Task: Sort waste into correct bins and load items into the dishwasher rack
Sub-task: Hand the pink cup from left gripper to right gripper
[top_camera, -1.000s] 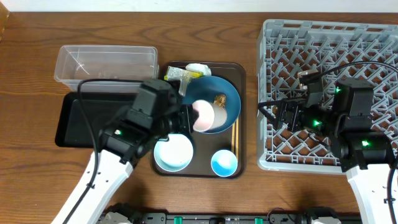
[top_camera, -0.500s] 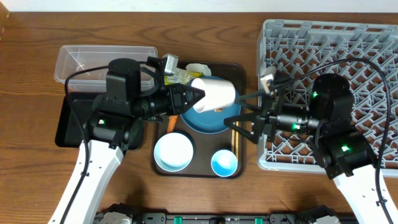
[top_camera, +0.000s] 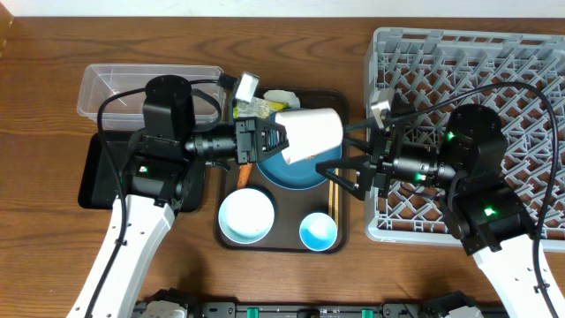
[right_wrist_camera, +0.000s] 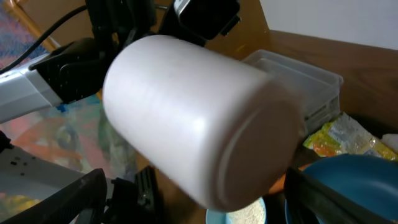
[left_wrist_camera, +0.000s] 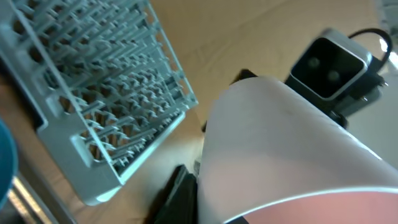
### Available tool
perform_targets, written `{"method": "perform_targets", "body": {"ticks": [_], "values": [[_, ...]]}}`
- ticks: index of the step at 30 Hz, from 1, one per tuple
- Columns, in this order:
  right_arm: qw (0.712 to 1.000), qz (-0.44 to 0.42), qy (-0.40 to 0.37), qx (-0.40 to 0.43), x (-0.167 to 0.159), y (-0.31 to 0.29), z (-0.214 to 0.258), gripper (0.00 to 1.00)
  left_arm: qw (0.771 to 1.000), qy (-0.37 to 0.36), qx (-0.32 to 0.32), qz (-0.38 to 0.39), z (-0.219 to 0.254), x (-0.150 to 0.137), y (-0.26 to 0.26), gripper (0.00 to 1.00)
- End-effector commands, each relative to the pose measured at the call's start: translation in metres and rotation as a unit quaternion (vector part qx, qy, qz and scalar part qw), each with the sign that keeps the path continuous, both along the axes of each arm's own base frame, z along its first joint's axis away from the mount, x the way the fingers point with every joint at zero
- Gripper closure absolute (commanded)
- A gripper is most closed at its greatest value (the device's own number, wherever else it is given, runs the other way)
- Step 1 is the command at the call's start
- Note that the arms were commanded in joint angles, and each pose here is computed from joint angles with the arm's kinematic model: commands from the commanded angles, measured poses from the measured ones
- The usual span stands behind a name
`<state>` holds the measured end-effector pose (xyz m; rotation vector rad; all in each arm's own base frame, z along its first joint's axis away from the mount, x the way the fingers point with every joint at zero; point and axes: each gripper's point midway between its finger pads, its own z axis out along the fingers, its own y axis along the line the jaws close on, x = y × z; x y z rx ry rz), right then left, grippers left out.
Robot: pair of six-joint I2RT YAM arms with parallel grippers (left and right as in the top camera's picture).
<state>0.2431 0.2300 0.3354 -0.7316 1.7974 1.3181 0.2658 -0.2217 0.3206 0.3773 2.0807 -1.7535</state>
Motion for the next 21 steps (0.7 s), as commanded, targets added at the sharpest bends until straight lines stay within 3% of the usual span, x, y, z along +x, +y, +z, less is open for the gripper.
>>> {"method": "perform_targets", "body": {"ticks": [1, 11, 21], "values": [[1.0, -0.007, 0.0, 0.003, 0.001, -0.004, 0.007, 0.17, 1.0, -0.01, -0.017, -0.024, 0.016, -0.007, -0.001, 0.94], [0.998, 0.031, -0.043, 0.039, -0.004, -0.028, 0.03, 0.12, 0.997, -0.026, -0.049, -0.059, 0.031, -0.013, 0.021, 0.94], [0.993, 0.077, -0.075, 0.046, -0.022, -0.003, 0.039, 0.08, 0.993, -0.018, -0.056, -0.105, 0.028, -0.026, 0.007, 0.94]]}}
